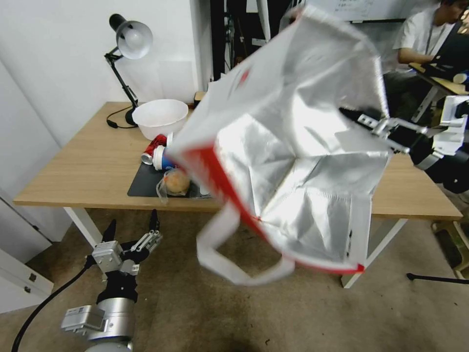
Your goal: Pick up the food delivery bag from the floor and place it on the table.
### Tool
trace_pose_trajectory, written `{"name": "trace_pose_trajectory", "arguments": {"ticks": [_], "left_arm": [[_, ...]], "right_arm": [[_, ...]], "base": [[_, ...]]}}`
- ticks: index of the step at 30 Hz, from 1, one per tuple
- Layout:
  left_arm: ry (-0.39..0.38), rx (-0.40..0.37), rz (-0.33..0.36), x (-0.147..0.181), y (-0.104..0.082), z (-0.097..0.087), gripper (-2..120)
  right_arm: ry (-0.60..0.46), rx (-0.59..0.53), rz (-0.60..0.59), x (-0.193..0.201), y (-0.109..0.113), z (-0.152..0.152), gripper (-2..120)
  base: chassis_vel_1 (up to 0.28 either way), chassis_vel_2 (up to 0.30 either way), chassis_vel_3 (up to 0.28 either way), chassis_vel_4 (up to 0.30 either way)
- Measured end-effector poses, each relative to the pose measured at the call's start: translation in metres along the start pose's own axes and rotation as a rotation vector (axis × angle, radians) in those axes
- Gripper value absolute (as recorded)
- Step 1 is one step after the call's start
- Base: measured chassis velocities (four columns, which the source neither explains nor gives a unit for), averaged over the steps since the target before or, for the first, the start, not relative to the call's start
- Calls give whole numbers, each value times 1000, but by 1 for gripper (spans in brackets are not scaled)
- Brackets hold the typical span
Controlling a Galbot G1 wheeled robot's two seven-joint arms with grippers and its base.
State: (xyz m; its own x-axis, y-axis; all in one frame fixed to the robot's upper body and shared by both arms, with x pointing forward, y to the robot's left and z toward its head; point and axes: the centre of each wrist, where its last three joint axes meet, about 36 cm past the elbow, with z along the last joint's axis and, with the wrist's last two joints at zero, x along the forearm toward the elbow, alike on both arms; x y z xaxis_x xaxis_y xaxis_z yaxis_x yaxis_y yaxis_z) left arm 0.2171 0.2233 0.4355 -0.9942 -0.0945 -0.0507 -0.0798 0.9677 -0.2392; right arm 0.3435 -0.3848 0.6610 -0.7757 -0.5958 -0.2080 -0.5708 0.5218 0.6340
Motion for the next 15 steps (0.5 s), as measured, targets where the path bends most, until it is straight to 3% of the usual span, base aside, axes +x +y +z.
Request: {"name": "trace_pose_trajectory", "arguments": {"ticks": [5, 15], "left_arm": [[16, -7, 20, -2, 1, 4, 100], [20, -8, 22, 0, -2, 5, 100]], "right_arm": [[-144, -31, 163, 4, -8, 6, 0], [-211, -81, 374, 7, -28, 16, 0]], "base": [[0, 0, 0, 0], [0, 0, 0, 0]]}}
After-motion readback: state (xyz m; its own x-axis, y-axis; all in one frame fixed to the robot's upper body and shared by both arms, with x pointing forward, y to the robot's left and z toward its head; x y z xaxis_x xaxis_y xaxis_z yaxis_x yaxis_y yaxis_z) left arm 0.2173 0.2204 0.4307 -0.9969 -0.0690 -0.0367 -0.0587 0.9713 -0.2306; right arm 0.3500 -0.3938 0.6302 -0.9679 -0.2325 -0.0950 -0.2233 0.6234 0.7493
